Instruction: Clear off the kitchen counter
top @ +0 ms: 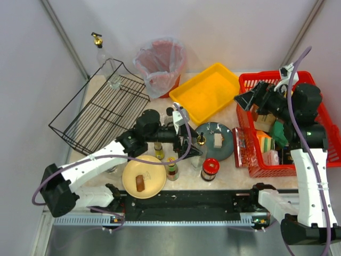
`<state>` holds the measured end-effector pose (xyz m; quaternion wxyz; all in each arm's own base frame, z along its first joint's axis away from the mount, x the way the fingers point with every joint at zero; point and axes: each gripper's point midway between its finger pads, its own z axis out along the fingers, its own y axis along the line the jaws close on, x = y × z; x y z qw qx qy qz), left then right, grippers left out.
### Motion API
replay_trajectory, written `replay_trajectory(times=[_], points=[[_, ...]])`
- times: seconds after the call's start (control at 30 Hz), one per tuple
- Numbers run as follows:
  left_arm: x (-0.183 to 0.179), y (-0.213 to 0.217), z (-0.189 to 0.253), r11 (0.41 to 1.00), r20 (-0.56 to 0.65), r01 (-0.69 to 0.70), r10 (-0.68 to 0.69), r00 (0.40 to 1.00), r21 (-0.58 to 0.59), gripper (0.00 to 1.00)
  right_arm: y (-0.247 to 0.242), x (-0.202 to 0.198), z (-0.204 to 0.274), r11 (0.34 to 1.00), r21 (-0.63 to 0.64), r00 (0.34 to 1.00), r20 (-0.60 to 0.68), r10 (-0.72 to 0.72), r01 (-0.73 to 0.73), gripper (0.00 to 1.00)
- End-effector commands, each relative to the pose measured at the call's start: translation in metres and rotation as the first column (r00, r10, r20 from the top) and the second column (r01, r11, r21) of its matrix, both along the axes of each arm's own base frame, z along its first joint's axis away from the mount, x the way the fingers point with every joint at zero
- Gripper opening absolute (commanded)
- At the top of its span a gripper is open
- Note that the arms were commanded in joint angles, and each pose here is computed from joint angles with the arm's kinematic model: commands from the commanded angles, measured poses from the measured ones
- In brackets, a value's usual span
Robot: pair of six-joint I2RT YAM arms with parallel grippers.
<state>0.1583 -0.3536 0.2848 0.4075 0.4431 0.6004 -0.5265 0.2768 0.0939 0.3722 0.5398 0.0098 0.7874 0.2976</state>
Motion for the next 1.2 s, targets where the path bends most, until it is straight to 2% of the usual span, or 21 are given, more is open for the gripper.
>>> replay_trajectory(times=[0.0,0.17,0.6,0.7,0.83,1.03,1.17], points=[[0.008,-0.022,0.009,0.998,0.088,-0.032,0.037,0.995,-0.06,0.93,0.001,-0.002,0.014,1.0,0.011,0.998,0.054,0.009,-0.01,0.98],[0.017,-0.03,-0.007,0.996,0.066,-0.075,0.078,0.995,-0.042,0.89,0.002,-0.005,0.016,1.0,0.01,0.998,0.066,0.016,-0.017,0.98],[0.024,-0.042,-0.017,0.985,0.049,-0.122,0.129,0.99,-0.119,0.79,-0.001,-0.012,0.013,1.0,-0.023,0.998,0.061,0.014,-0.013,0.98],[0.026,-0.043,-0.016,0.983,0.05,-0.137,0.144,0.988,-0.126,0.76,0.006,-0.016,0.02,0.999,-0.004,0.997,0.062,0.054,-0.054,0.98],[0.029,-0.043,-0.012,0.978,0.057,-0.155,0.165,0.985,-0.138,0.62,0.008,-0.017,0.028,0.998,0.0,0.995,0.078,0.065,-0.066,0.98],[0.039,-0.043,-0.011,0.975,0.078,-0.198,0.206,0.975,-0.105,0.28,0.008,-0.019,0.034,0.998,-0.003,0.993,0.095,0.069,-0.069,0.99],[0.043,-0.043,-0.006,0.975,0.085,-0.211,0.216,0.973,-0.072,0.11,0.008,-0.018,0.03,0.997,-0.006,0.994,0.088,0.072,-0.071,0.99]])
